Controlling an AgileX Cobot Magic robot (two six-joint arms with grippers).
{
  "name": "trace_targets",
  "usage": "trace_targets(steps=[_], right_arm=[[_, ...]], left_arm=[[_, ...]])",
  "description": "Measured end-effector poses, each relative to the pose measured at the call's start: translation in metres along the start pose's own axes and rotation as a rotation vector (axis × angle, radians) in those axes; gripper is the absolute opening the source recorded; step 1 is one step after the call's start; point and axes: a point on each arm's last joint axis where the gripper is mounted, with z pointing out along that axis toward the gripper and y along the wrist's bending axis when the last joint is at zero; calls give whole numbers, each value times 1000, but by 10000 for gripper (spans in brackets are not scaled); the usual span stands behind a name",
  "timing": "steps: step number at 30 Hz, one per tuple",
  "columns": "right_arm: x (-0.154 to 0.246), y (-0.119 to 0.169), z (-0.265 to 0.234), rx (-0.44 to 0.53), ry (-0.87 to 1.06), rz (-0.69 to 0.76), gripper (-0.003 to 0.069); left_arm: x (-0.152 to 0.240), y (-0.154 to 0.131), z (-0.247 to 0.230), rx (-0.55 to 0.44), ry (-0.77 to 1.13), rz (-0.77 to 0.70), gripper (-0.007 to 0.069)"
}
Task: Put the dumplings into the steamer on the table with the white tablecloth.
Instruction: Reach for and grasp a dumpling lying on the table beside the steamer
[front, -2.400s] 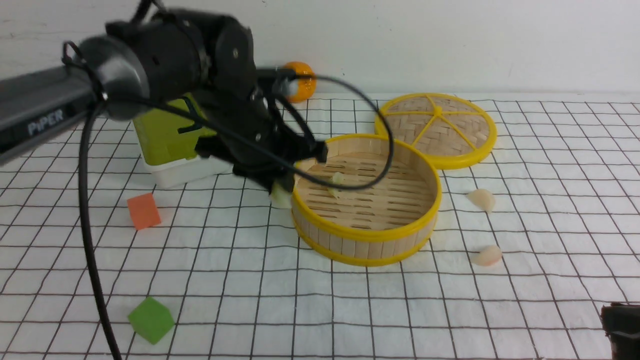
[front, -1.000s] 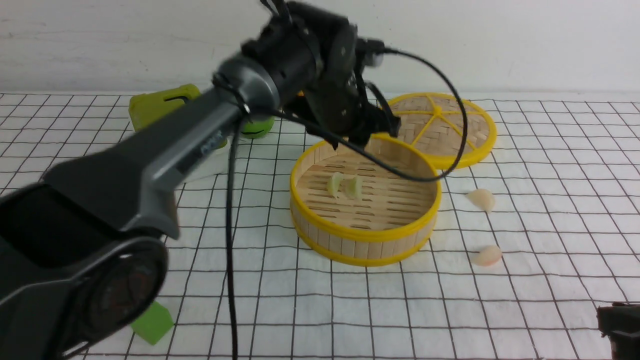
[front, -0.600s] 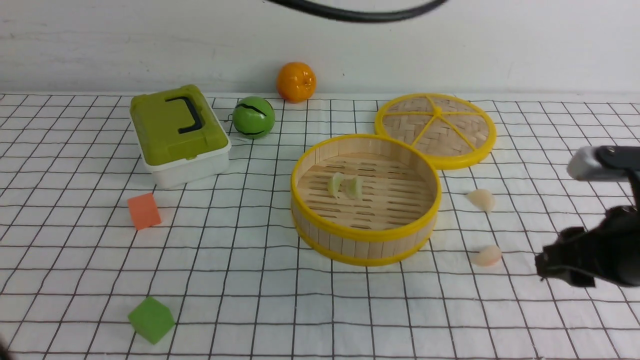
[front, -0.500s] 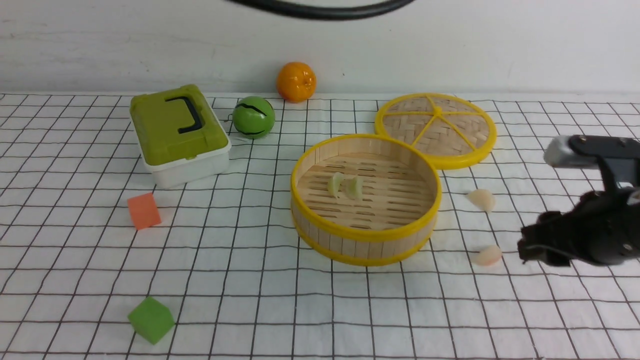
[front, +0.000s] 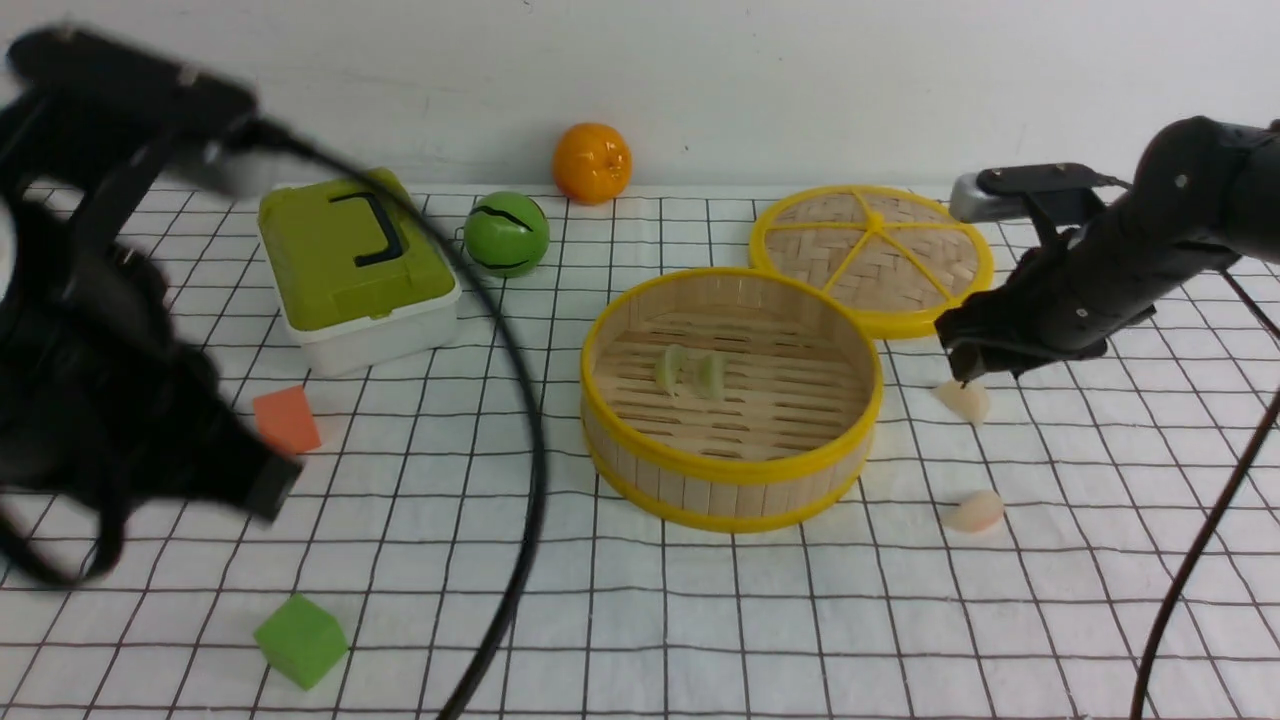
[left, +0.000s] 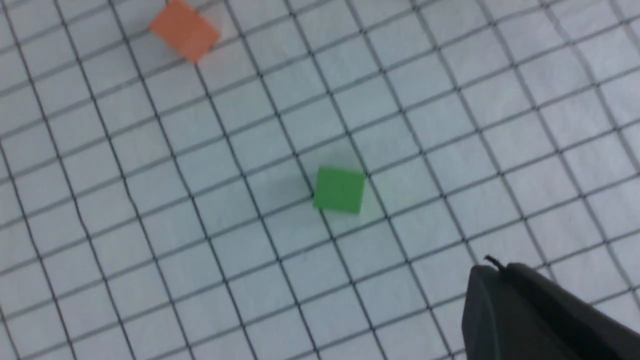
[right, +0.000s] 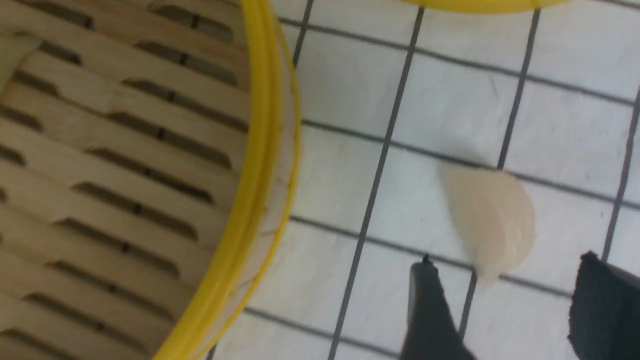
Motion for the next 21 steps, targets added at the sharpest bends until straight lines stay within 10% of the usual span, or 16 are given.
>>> trace_targets(steps=[21], right_arm=[[2, -11, 59, 32, 44, -28, 205]], left_arm=[[146, 38, -42, -117, -358, -63, -12]])
